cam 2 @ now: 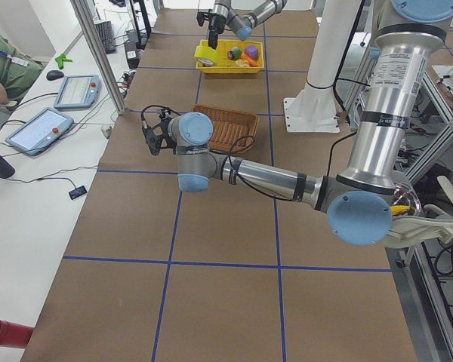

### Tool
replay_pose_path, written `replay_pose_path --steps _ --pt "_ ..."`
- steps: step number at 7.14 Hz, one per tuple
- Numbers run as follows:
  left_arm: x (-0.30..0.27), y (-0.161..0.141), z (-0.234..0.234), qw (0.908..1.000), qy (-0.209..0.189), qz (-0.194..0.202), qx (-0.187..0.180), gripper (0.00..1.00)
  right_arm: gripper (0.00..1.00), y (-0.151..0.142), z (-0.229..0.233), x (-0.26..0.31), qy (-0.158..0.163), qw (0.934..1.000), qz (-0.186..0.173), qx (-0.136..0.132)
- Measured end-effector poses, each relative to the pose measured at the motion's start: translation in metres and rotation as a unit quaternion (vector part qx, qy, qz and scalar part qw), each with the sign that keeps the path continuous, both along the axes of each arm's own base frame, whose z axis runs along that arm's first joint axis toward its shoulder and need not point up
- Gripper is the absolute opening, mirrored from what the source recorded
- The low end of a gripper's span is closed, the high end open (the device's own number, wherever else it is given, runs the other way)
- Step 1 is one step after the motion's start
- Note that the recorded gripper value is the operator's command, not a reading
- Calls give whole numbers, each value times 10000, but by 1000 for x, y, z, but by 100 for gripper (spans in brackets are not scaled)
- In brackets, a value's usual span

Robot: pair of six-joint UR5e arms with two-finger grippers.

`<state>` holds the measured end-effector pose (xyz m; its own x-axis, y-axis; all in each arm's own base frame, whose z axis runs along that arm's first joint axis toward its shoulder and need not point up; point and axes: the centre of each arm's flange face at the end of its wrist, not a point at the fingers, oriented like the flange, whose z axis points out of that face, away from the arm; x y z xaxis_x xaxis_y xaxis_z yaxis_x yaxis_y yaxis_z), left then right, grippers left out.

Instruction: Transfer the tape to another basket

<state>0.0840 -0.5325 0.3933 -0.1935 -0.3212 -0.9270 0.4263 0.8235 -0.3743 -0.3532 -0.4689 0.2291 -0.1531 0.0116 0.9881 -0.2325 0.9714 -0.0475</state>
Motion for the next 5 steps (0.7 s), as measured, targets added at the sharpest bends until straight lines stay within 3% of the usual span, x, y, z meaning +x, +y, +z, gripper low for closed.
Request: replay_pose_path --steps 3,5 --pt "77 10 -88 9933 843 775 147 98 0 39 -31 -29 -961 9953 -79 91" --pt "128 27 -148 9850 1288 1088 366 98 0 55 -52 -42 -1253 9918 -155 193"
